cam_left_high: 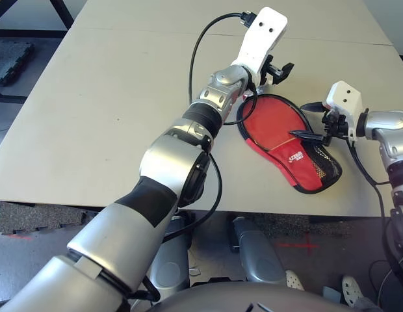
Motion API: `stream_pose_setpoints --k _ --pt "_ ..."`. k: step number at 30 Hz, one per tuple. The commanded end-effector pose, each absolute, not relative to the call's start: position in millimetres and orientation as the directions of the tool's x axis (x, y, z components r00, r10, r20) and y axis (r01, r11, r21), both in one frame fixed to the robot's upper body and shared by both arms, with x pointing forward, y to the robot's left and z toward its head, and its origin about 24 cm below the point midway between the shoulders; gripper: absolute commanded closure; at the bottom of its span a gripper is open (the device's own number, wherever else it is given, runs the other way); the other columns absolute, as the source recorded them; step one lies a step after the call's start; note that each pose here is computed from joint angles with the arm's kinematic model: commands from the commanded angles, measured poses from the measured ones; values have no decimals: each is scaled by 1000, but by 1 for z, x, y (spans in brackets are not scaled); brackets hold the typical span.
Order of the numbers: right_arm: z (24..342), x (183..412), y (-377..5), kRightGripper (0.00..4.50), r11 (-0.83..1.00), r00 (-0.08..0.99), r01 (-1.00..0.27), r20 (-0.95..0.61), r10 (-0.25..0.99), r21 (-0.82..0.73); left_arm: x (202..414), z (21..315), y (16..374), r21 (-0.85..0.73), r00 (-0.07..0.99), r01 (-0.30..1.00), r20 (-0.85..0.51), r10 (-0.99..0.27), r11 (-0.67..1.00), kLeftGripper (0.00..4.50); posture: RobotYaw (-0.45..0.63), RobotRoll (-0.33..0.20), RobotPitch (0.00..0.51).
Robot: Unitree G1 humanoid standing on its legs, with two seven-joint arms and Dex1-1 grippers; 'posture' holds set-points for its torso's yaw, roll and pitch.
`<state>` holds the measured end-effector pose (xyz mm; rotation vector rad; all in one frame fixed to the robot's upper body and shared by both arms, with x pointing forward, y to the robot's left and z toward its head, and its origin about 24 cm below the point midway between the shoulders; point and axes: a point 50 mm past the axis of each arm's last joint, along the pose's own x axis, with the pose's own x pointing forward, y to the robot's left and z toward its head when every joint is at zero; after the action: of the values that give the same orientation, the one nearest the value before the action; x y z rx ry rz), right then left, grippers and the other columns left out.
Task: Store the ping-pong paddle in its case and zip it.
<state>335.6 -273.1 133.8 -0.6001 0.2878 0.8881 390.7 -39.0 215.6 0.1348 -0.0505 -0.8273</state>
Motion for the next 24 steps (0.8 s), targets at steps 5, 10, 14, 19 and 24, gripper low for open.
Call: stream_pose_setpoints --k 5,10,14,19,24 --pt "71 317 -279 0 491 482 -848 -674 560 -199 393 222 -33 196 679 721 -9 -734 664 12 -168 0 270" --pt "72 319 -278 0 488 484 -849 -672 561 -204 399 216 -20 208 714 689 -30 -700 694 12 -161 0 265" --pt "72 319 -278 0 486 484 -849 -672 560 -207 403 215 -11 212 728 675 -34 -684 707 12 -160 0 260" --pt "74 320 -278 0 486 486 -849 -670 561 -210 405 210 6 238 677 724 -66 -733 648 12 -156 0 258" --pt "76 322 -278 0 492 492 -845 -665 562 -209 397 185 23 282 535 830 -164 -829 481 12 -142 0 254"
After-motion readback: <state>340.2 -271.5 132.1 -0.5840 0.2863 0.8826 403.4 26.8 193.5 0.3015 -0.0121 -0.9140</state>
